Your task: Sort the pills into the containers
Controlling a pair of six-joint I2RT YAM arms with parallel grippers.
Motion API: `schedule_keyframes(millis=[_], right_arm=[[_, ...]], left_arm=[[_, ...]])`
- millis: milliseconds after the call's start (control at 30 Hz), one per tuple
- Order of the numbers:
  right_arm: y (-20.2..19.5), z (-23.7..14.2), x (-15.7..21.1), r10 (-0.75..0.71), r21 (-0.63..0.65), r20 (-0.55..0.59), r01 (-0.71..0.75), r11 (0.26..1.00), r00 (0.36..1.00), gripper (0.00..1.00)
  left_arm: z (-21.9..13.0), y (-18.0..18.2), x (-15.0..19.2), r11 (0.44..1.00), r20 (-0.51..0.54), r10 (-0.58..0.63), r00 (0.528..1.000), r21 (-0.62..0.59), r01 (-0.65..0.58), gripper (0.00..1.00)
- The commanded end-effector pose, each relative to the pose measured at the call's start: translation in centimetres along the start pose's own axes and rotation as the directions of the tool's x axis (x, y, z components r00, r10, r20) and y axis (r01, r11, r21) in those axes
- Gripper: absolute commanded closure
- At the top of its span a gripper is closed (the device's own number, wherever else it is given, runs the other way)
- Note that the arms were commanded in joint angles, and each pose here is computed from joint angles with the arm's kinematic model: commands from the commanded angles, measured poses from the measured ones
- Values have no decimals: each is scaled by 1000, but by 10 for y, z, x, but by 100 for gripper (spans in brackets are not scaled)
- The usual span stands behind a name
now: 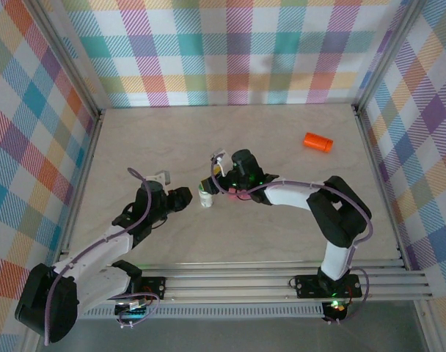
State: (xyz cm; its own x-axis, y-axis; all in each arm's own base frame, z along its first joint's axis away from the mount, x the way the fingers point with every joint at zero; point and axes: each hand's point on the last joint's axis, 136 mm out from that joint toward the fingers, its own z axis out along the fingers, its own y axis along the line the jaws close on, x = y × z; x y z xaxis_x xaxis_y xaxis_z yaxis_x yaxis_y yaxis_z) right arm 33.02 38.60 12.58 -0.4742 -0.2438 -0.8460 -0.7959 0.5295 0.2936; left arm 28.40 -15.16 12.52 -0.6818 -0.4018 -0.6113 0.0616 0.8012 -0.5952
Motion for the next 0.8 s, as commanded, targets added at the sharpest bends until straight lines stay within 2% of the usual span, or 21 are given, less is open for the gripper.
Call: schedule_keyframes(millis=[0, 333, 600, 767], right_arm=[[5, 10, 8, -56, -24, 9, 57, 998, 998, 38], [12, 14, 52, -166, -50, 5, 166, 985, 986, 41], [10, 15, 72, -178, -60, -34, 176, 983, 983, 43], [4, 19, 79, -170, -49, -53, 167, 985, 984, 43]], left_arm=[[-4, 8, 1, 1000, 6, 12, 1000, -24, -12, 54], [4, 2, 1, 1000, -7, -18, 1000, 2, 18, 54], [23, -9, 6, 994, -42, -71, 997, 79, 74, 55], [21, -11, 1, 993, -24, -84, 996, 80, 86, 55]])
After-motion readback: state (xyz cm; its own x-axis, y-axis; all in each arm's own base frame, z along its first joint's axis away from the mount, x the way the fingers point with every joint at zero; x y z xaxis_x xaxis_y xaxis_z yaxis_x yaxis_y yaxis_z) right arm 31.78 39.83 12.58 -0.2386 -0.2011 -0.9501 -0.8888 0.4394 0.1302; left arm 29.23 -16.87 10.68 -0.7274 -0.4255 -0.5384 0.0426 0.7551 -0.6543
